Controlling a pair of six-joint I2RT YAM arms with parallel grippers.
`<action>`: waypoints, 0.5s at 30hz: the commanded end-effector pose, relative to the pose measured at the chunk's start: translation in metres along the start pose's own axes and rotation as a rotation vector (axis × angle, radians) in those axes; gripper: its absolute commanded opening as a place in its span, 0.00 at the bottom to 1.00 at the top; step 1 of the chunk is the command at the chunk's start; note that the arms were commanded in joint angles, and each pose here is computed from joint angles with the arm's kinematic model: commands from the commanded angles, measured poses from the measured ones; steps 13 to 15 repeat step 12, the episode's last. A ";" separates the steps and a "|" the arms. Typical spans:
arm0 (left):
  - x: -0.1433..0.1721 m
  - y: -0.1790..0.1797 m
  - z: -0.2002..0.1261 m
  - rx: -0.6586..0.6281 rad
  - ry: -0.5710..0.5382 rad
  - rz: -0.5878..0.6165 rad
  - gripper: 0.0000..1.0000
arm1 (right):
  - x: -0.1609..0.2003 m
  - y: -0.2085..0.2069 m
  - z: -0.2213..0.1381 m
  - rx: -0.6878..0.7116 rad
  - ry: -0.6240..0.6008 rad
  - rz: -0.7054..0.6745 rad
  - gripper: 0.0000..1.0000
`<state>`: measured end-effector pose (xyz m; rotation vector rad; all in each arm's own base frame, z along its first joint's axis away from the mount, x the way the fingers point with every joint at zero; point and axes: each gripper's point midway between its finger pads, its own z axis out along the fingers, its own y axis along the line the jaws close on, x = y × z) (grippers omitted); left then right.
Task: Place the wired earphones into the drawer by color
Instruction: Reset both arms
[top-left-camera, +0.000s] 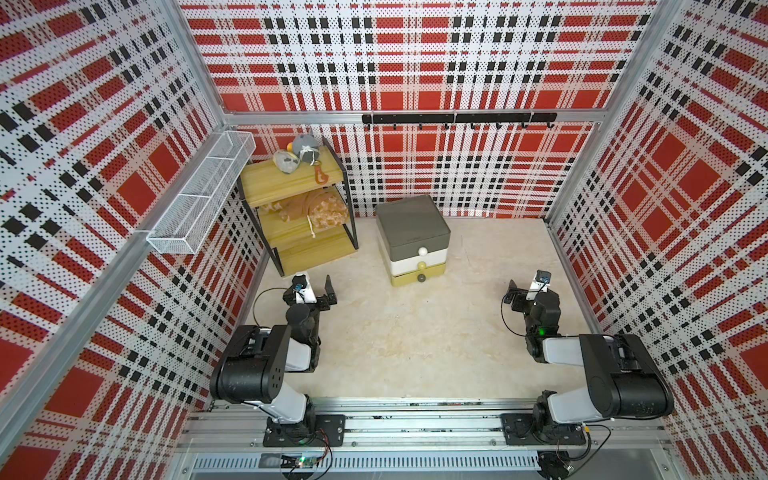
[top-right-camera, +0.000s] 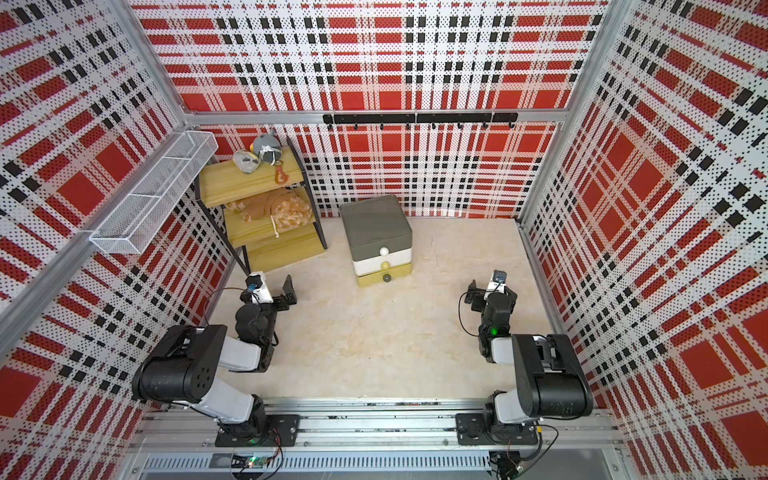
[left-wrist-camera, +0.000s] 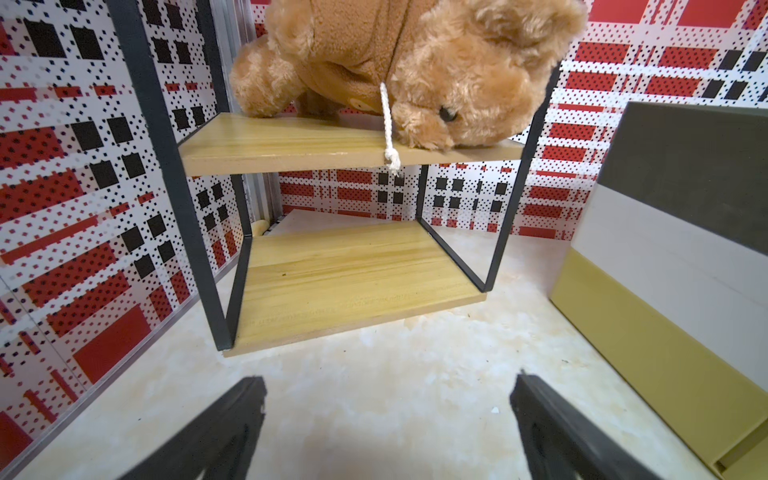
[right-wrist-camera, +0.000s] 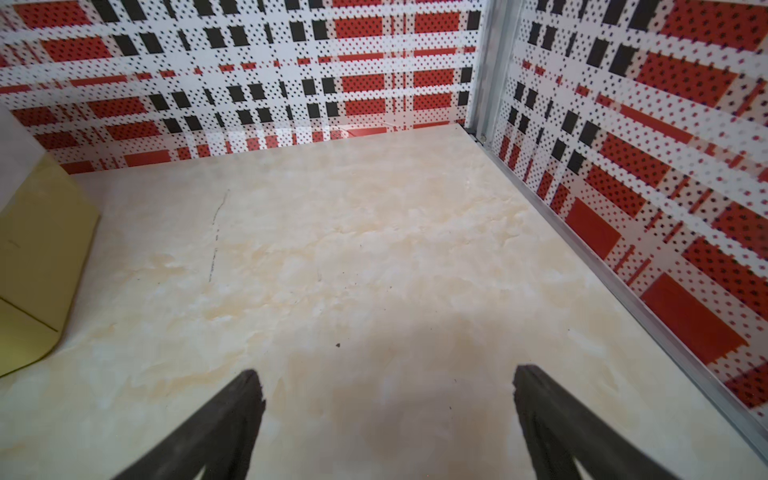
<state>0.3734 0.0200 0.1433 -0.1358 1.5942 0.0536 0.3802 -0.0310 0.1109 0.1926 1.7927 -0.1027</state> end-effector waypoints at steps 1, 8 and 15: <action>-0.010 -0.001 0.002 -0.003 -0.036 0.004 0.99 | -0.012 0.018 0.004 -0.068 -0.049 -0.051 1.00; -0.010 -0.001 0.002 -0.002 -0.035 0.005 0.99 | -0.014 0.022 0.005 -0.076 -0.060 -0.069 1.00; -0.010 -0.002 0.005 0.000 -0.033 0.005 0.99 | -0.013 0.022 0.005 -0.073 -0.050 -0.069 1.00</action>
